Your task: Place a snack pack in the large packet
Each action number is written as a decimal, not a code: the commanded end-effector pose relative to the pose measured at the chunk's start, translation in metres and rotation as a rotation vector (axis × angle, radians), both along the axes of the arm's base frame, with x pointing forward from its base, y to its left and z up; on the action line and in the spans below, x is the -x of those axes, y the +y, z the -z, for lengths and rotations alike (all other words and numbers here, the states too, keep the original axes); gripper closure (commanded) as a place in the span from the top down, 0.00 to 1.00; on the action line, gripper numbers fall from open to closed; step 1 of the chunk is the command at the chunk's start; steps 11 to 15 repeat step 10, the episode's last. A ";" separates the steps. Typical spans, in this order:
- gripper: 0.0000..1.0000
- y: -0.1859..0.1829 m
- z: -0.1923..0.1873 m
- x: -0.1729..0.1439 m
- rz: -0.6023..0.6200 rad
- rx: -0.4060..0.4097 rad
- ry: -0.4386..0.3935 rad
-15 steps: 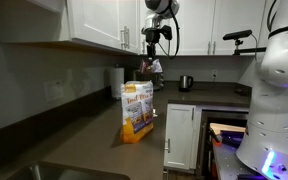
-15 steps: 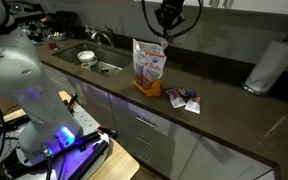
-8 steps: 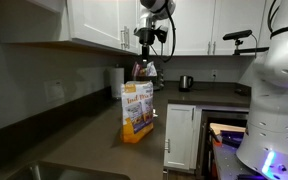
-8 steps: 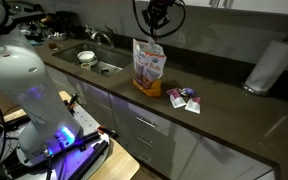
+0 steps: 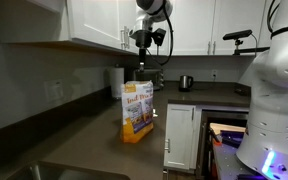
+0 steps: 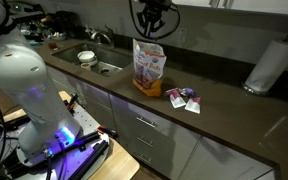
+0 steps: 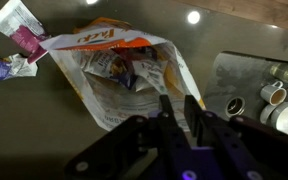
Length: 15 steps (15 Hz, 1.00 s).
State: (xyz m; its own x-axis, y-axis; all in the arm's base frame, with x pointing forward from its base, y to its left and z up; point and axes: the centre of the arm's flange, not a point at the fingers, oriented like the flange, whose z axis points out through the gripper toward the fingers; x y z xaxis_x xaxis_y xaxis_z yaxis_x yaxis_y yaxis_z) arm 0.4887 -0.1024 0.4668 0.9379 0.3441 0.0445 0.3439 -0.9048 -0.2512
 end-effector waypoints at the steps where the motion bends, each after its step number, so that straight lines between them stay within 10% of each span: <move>1: 0.51 -0.011 0.000 0.000 0.005 -0.015 -0.029; 8: 0.96 -0.047 -0.003 0.004 0.114 0.064 -0.081; 15: 1.00 -0.057 -0.002 0.008 0.134 0.101 -0.091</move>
